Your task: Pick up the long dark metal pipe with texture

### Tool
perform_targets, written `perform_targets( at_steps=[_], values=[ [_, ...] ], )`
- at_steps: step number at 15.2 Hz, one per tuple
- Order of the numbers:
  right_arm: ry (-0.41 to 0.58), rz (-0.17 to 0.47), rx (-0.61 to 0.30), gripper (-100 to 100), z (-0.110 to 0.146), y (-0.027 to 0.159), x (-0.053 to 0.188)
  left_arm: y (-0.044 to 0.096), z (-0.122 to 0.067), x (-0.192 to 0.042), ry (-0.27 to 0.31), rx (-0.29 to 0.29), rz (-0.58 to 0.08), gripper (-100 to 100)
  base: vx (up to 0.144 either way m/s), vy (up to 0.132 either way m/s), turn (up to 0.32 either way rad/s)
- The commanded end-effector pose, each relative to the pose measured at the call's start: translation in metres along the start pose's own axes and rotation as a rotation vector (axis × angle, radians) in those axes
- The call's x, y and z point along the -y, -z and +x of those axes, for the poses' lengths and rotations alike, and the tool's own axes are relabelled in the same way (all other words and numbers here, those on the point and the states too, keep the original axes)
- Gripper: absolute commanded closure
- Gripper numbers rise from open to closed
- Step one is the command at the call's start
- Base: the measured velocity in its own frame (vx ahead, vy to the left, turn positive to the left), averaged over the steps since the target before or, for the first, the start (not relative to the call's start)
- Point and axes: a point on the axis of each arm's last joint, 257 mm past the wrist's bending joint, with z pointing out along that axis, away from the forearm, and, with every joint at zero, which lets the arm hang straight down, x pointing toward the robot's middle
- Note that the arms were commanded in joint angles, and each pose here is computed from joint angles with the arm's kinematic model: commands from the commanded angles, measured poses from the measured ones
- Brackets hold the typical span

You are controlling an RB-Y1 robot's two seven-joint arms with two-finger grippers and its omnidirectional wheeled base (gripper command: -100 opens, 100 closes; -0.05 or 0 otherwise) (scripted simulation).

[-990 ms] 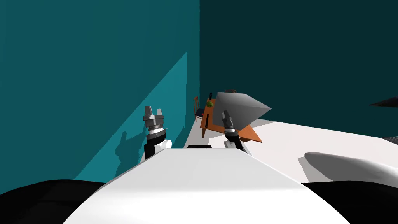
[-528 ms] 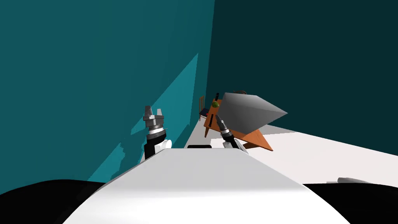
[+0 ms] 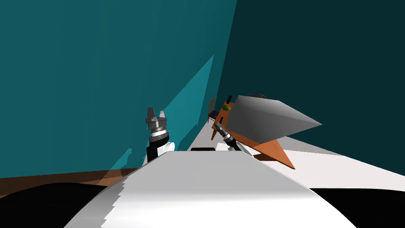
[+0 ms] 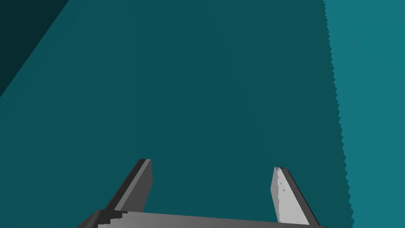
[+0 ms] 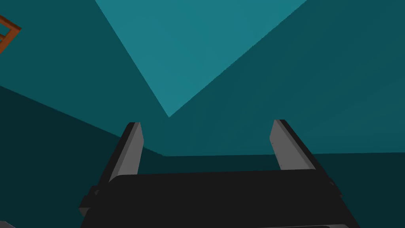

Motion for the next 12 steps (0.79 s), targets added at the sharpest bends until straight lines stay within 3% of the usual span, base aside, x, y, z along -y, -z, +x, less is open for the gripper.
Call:
perform_targets(
  at_steps=[1, 3, 4, 6, 7, 9, 10, 12],
  values=[
    [0.036, 0.003, -0.059, -100, 0.019, 0.005, 0.009, 0.000, 0.000, 0.000, 0.000, 0.000, 0.000, 0, -0.045, 0.002, 0.331],
    [0.035, 0.010, -0.063, -100, 0.021, 0.006, 0.012, 0.000, 0.000, 0.000, 0.000, 0.000, 0.000, 0, -0.024, -0.002, 0.056],
    [0.088, -0.010, -0.131, -100, 0.039, 0.012, 0.015, 0.000, 0.000, 0.000, 0.000, 0.000, 0.000, 0, -0.030, 0.012, 0.271],
    [0.086, 0.008, -0.142, -100, 0.043, 0.017, 0.023, 0.000, 0.000, 0.000, 0.000, 0.000, 0.000, 0, -0.036, 0.007, 0.249],
    [0.141, -0.019, -0.208, -100, 0.060, 0.023, 0.024, 0.000, 0.000, 0.000, 0.000, 0.000, 0.000, 0, -0.039, 0.011, 0.333],
    [0.139, 0.005, -0.224, -100, 0.065, 0.030, 0.034, 0.000, 0.000, 0.000, 0.000, 0.000, 0.000, 0, -0.038, 0.002, 0.220],
    [0.194, -0.021, -0.294, -100, 0.081, 0.040, 0.038, 0.000, 0.000, 0.000, 0.000, 0.000, 0.000, 0, -0.037, 0.012, 0.292],
    [0.193, 0.000, -0.308, -100, 0.086, 0.046, 0.047, 0.000, 0.000, 0.000, 0.000, 0.000, 0.000, 0, -0.035, 0.006, 0.248]
  ],
)
